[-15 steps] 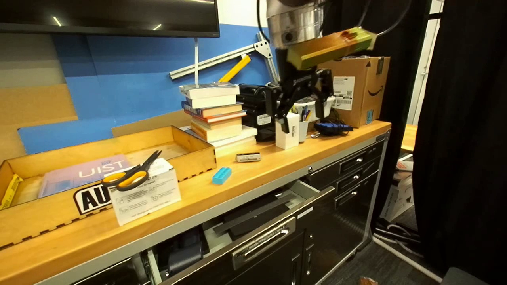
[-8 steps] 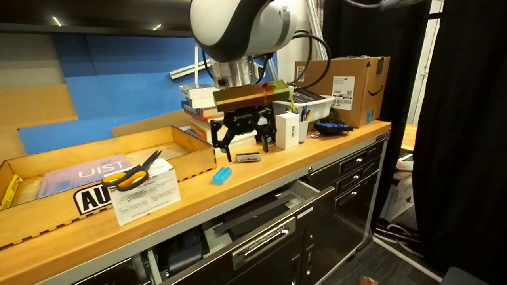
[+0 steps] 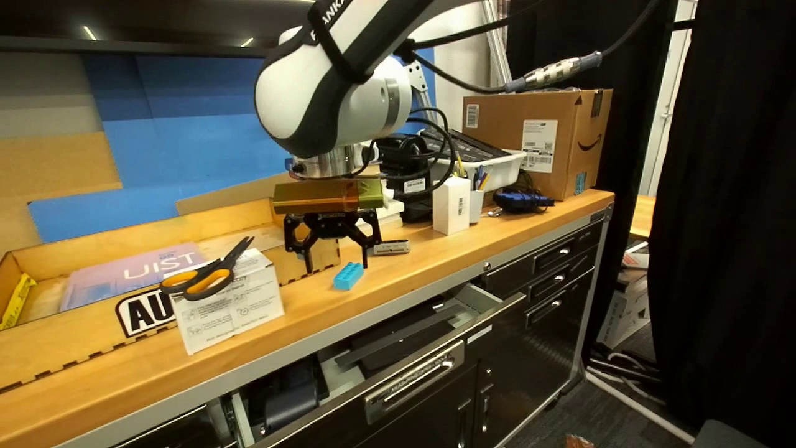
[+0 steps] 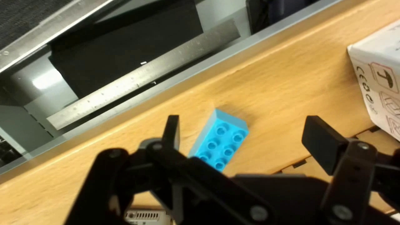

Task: Put the blue building block inside the open drawer

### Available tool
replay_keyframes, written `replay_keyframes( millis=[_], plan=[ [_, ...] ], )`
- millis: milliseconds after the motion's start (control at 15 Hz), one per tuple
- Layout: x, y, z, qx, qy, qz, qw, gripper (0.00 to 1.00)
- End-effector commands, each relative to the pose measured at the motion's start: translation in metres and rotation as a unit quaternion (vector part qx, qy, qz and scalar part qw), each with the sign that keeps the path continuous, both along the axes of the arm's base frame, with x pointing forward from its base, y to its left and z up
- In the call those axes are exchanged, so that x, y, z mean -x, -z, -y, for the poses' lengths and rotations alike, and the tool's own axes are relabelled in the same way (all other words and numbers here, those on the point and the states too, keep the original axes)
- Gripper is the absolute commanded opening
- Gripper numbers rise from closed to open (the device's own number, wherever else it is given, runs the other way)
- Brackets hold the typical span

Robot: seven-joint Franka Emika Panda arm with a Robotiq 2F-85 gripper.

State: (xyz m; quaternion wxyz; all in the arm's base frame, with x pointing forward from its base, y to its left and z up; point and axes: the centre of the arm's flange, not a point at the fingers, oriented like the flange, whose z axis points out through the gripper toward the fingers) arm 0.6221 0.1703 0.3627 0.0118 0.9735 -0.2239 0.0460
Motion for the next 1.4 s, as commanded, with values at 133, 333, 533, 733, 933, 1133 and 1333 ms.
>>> replay_keyframes(
  millis=[133,333,533,733,933,1133,1333],
  plan=[
    [-0.033,0.024,-0.007,0.016,0.049,0.045,0.9976,1.0],
    [-0.039,0.031,0.004,0.037,0.068,0.054,0.9955,0.68],
    [-0.039,0.03,0.017,0.05,0.083,0.055,0.9937,0.41],
    [-0.023,0.015,0.031,0.061,0.078,0.035,0.9945,0.19],
    [0.007,0.004,0.057,0.069,0.083,0.001,0.9941,0.14],
    [0.043,0.007,0.092,0.078,0.101,-0.038,0.9911,0.14],
    [0.071,0.031,0.116,0.08,0.121,-0.055,0.9878,0.14]
  ],
)
